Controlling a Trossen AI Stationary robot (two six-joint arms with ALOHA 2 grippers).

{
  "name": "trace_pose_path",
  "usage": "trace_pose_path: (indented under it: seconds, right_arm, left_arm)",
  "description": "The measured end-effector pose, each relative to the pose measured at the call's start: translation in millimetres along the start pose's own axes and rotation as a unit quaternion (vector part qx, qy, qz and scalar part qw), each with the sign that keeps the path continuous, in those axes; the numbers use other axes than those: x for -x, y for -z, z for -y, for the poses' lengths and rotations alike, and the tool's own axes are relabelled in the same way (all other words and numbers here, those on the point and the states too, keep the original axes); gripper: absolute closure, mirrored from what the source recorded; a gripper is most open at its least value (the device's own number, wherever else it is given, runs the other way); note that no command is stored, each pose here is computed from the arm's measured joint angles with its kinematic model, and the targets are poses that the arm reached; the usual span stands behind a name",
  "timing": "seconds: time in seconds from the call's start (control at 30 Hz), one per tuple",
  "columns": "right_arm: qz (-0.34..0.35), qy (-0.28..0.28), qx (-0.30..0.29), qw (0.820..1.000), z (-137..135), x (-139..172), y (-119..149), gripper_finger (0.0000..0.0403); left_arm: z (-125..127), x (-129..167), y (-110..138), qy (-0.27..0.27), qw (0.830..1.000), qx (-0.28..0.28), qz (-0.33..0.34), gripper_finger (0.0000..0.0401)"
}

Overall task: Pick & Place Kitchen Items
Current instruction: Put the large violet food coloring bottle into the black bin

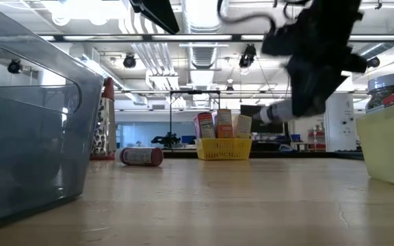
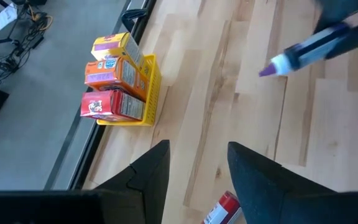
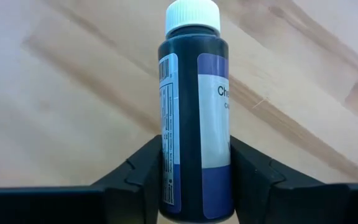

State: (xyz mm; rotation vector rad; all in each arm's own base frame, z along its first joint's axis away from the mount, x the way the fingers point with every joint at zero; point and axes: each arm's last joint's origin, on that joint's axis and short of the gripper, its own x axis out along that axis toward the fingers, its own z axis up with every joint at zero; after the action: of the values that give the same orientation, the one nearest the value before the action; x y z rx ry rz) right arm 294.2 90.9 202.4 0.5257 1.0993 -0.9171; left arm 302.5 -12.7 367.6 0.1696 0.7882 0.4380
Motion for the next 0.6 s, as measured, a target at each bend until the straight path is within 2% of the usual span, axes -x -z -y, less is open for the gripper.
trace_pose_path:
  seconds: [0.3,0.6]
  right_arm:
    - [0.032,-0.081,0.121,0.989,17.4,53.4,13.1,0.0257]
    - [0.058,-0.132,0.249,0.958,31.4,83.5,25.0,0.0265]
  left_arm:
    - [0.0,-0.1,0.0,0.0,1.0,0.0,0.0,0.0233]
    - [0.0,-0.1,-0.9,0.0,1.0,-0.003,0.005,0.0233]
